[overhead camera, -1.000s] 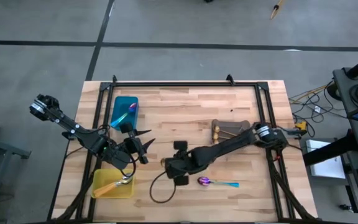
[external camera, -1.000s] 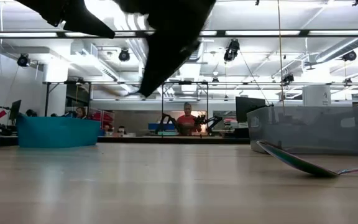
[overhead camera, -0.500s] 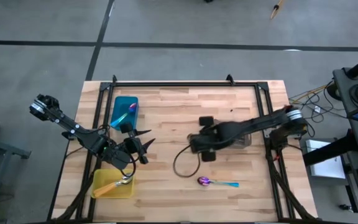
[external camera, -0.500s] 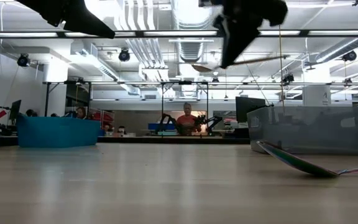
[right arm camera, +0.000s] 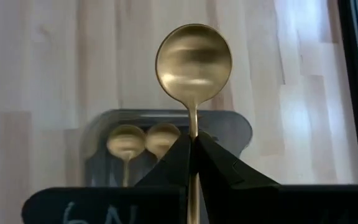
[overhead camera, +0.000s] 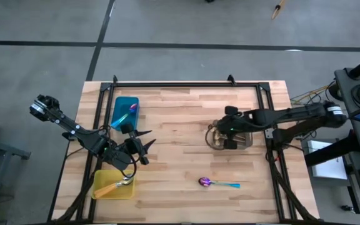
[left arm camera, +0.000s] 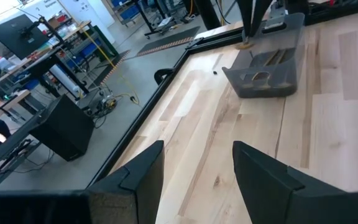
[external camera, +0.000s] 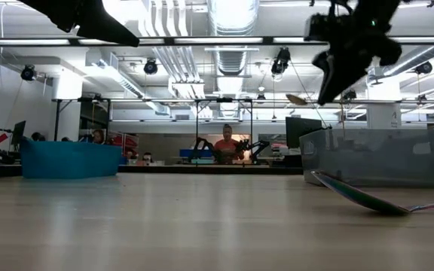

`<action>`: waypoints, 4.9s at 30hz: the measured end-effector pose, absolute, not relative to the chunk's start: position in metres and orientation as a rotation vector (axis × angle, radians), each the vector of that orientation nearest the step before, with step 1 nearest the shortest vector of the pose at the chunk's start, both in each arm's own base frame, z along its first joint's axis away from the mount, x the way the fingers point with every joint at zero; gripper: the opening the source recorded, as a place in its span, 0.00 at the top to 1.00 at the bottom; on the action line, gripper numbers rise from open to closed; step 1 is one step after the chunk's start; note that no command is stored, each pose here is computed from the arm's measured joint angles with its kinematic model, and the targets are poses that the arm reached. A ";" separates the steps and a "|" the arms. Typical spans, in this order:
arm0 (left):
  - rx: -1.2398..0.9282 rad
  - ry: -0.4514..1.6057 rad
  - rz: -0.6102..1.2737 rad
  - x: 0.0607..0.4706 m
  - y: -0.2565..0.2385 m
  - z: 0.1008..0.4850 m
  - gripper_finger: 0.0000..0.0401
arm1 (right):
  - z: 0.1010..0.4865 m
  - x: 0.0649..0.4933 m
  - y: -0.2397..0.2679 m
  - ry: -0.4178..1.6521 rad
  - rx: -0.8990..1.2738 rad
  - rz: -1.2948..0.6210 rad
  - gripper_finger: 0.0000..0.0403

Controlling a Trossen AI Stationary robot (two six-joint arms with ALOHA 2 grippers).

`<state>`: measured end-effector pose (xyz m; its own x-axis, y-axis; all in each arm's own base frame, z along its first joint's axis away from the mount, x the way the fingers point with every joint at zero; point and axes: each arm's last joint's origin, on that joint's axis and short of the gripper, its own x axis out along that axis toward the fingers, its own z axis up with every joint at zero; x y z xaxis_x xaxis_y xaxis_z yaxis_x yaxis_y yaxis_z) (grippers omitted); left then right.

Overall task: Sort silverware by color (type)
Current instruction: Put the gold spoon into the black bin, then put the blue spoon into the blue bin

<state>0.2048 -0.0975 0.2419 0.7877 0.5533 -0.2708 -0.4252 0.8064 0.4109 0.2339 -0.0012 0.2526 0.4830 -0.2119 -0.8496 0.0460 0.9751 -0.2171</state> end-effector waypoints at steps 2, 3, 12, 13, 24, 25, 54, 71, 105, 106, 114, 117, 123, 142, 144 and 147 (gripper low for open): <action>0.341 0.394 0.538 0.205 -0.097 0.242 0.57 | 0.244 0.225 -0.006 1.024 -0.164 -0.177 0.97; 0.341 0.394 0.538 0.205 -0.097 0.242 0.57 | 0.240 0.221 -0.007 1.003 -0.161 -0.181 0.97; 0.341 0.394 0.538 0.205 -0.097 0.242 0.57 | 0.203 0.198 -0.009 1.043 -0.175 -0.218 0.97; 0.341 0.394 0.538 0.205 -0.097 0.242 0.57 | 0.199 0.197 -0.009 1.059 -0.172 -0.220 0.97; 0.341 0.394 0.538 0.205 -0.097 0.242 0.57 | 0.171 0.200 -0.010 1.158 -0.170 -0.226 0.97; 0.341 0.395 0.538 0.205 -0.097 0.242 0.57 | 0.169 0.201 -0.010 1.166 -0.171 -0.224 0.97; 0.348 0.398 0.537 0.205 -0.097 0.242 0.57 | 0.164 0.207 -0.009 1.202 -0.221 -0.193 0.97; 0.357 0.401 0.535 0.205 -0.097 0.242 0.57 | 0.172 0.211 -0.009 1.165 -0.142 -0.245 0.80; -0.139 0.389 0.190 0.247 -0.143 0.206 0.57 | 0.258 0.233 0.106 0.838 0.040 0.039 0.90; -0.125 0.389 0.188 0.250 -0.145 0.207 0.57 | 0.257 0.232 0.109 0.839 0.044 0.046 0.90; 0.012 0.370 0.163 0.269 -0.157 0.221 0.57 | 0.257 0.227 0.124 0.807 0.143 0.063 0.76; 0.052 0.355 0.175 0.275 -0.160 0.226 0.57 | 0.255 0.231 0.131 0.781 0.161 0.083 0.69; 0.068 0.345 0.182 0.278 -0.162 0.231 0.57 | 0.229 0.243 0.151 0.832 0.124 0.107 0.61; 0.014 0.337 0.196 0.278 -0.163 0.232 0.57 | 0.138 0.271 0.199 1.176 -0.013 0.088 0.65; 0.013 0.336 0.196 0.278 -0.163 0.232 0.57 | 0.133 0.273 0.200 1.186 -0.027 0.077 0.65; 0.013 0.336 0.196 0.278 -0.163 0.232 0.57 | 0.127 0.274 0.201 1.201 -0.034 0.067 0.66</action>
<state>0.2779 -0.1627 0.2322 0.9254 0.1929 -0.3263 -0.1886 0.9810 0.0449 0.2744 0.2010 0.1266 0.3598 0.0343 -0.9324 -0.0701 0.9975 0.0096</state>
